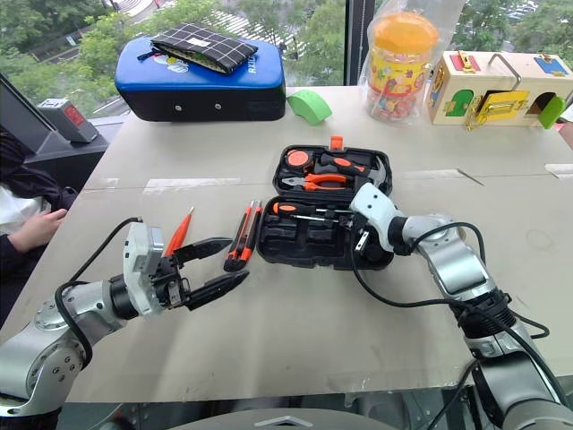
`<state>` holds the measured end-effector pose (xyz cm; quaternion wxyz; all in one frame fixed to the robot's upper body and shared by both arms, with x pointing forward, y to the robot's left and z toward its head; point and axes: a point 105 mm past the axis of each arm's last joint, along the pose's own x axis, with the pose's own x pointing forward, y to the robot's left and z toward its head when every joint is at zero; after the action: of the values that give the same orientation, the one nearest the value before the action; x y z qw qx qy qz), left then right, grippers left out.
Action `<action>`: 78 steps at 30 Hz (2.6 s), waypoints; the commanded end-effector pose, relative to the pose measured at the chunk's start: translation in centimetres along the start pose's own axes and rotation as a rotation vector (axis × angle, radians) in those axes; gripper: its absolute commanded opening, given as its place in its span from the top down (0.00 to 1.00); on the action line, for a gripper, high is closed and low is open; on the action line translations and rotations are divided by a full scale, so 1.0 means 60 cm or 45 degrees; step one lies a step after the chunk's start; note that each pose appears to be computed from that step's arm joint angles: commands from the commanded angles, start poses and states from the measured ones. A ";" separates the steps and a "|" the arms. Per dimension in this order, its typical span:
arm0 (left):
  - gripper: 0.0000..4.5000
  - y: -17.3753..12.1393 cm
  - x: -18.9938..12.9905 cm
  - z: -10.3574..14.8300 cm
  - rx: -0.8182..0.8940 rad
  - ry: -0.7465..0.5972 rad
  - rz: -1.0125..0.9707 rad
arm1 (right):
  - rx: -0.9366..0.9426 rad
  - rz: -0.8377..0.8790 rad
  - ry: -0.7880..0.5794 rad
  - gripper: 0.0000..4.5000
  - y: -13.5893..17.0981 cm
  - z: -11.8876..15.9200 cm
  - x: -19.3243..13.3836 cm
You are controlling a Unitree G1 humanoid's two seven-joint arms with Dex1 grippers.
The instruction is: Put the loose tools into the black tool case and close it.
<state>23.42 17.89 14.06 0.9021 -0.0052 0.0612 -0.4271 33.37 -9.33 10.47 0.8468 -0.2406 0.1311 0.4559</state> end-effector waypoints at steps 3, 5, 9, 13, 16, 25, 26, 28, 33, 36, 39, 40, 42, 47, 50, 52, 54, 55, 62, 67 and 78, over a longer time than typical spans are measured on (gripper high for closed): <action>0.06 0.084 -0.039 0.008 -0.027 -0.065 0.487 | -0.013 -0.078 -0.177 0.98 -0.014 0.024 -0.038; 0.06 0.110 -0.049 0.006 -0.042 -0.076 0.644 | -0.048 -0.106 -0.307 0.98 -0.020 0.055 -0.062; 0.06 0.135 -0.057 -0.011 -0.017 0.030 0.840 | -0.102 -0.040 -0.401 0.98 -0.003 0.082 -0.102; 0.06 0.138 -0.046 -0.017 -0.020 0.080 0.844 | -0.044 0.129 -0.485 0.73 0.037 0.103 -0.132; 0.06 0.144 -0.041 -0.024 -0.003 0.122 0.825 | -0.024 0.191 -0.488 0.44 0.061 0.106 -0.145; 0.06 0.209 -0.052 -0.093 0.003 0.363 0.940 | -0.001 0.204 -0.432 0.01 0.095 0.085 -0.155; 0.12 0.205 -0.047 -0.103 -0.018 0.384 0.897 | -0.002 0.197 -0.428 0.00 0.095 0.083 -0.155; 0.24 0.200 -0.042 -0.115 -0.031 0.403 0.838 | -0.007 0.179 -0.423 0.00 0.095 0.081 -0.157; 0.76 0.195 -0.036 -0.120 -0.065 0.366 0.753 | -0.019 0.140 -0.402 0.00 0.094 0.076 -0.162; 0.91 0.192 -0.031 -0.102 -0.056 0.274 0.699 | -0.020 0.119 -0.397 0.00 0.094 0.073 -0.163; 0.91 0.171 -0.008 -0.051 -0.069 0.098 0.517 | -0.058 0.081 -0.416 0.00 0.094 0.076 -0.170; 0.91 0.156 0.004 -0.034 -0.040 0.079 0.415 | -0.070 0.069 -0.423 0.00 0.095 0.077 -0.176; 0.91 0.118 0.035 -0.010 0.050 0.094 0.172 | -0.079 0.042 -0.423 0.00 0.096 0.074 -0.189; 0.91 0.054 0.104 0.001 0.296 0.223 -0.257 | -0.089 -0.051 -0.358 0.00 0.092 0.055 -0.228; 0.91 0.036 0.151 0.001 0.455 0.294 -0.421 | -0.086 -0.105 -0.295 0.00 0.094 0.041 -0.258; 0.91 0.038 0.176 -0.005 0.549 0.371 -0.485 | -0.086 -0.129 -0.258 0.00 0.096 0.035 -0.274; 0.91 0.045 0.197 -0.008 0.621 0.427 -0.518 | -0.085 -0.153 -0.230 0.00 0.096 0.030 -0.287; 0.91 0.049 0.206 -0.008 0.657 0.445 -0.531 | -0.083 -0.164 -0.220 0.00 0.096 0.028 -0.293; 0.91 0.074 0.241 0.006 0.793 0.550 -0.597 | -0.082 -0.210 -0.184 0.00 0.093 0.025 -0.314; 0.91 0.086 0.235 0.003 0.906 0.627 -0.700 | -0.076 -0.221 -0.187 0.00 0.096 0.025 -0.311; 0.91 0.087 0.237 -0.016 0.960 0.643 -0.849 | -0.074 -0.226 -0.175 0.00 0.094 0.024 -0.309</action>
<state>36.77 10.25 12.22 0.6392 0.3902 0.0964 -0.6557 18.65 -19.43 17.61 0.8874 -0.2317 0.0506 0.3952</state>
